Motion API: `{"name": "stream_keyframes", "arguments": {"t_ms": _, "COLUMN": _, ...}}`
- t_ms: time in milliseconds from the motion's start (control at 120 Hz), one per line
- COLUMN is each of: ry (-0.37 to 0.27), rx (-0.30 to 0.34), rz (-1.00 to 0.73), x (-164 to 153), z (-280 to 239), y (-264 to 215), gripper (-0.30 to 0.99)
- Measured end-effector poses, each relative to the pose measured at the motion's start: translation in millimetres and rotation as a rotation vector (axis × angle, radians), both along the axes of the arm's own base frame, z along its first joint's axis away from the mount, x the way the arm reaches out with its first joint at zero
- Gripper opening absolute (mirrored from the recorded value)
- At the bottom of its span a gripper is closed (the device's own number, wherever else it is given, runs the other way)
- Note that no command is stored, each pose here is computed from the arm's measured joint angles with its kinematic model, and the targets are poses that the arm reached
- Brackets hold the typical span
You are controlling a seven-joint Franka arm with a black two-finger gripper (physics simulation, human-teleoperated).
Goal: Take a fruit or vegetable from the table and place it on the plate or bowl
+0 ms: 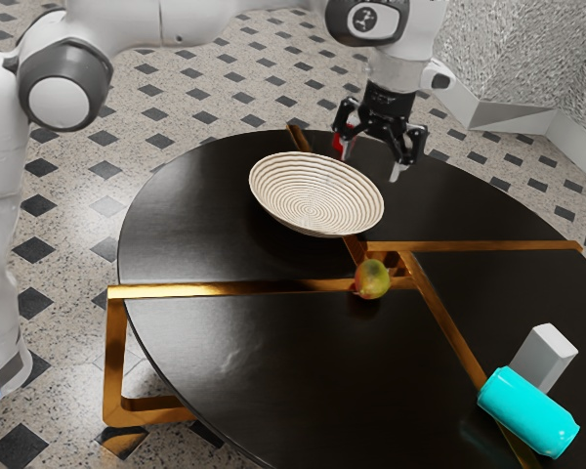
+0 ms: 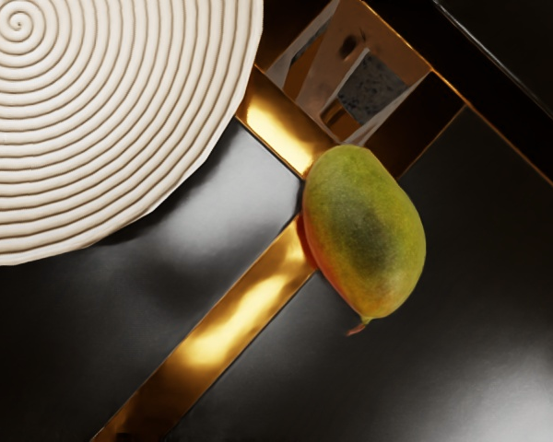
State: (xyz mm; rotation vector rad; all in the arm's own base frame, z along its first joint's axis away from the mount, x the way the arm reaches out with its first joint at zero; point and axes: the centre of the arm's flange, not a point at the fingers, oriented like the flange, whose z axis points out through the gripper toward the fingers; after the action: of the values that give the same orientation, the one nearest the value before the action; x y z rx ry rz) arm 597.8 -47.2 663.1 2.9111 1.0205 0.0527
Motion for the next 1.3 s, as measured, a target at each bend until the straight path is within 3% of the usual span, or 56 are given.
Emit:
{"name": "stream_keyframes", "arguments": {"t_ms": 167, "ry": 0.045, "rx": -0.020, "rz": 0.394, "x": 1, "z": -5, "y": -1, "gripper": 0.69}}
{"name": "stream_keyframes", "arguments": {"t_ms": 333, "ry": 0.067, "rx": -0.074, "rz": 0.558, "x": -2, "z": -1, "y": 17, "gripper": 0.69}}
{"name": "stream_keyframes", "arguments": {"t_ms": 467, "ry": 0.130, "rx": -0.136, "rz": 0.523, "x": 11, "z": -25, "y": 21, "gripper": 0.69}}
{"name": "stream_keyframes", "arguments": {"t_ms": 550, "ry": 0.202, "rx": -0.163, "rz": 0.474, "x": 36, "z": -68, "y": 4, "gripper": 0.69}}
{"name": "stream_keyframes", "arguments": {"t_ms": 692, "ry": 0.257, "rx": -0.212, "rz": 0.442, "x": 63, "z": -111, "y": 1, "gripper": 0.69}}
{"name": "stream_keyframes", "arguments": {"t_ms": 942, "ry": 0.324, "rx": -0.280, "rz": 0.463, "x": 78, "z": -161, "y": 44, "gripper": 0.69}}
{"name": "stream_keyframes", "arguments": {"t_ms": 1300, "ry": 0.355, "rx": -0.334, "rz": 0.390, "x": 96, "z": -208, "y": 24, "gripper": 0.69}}
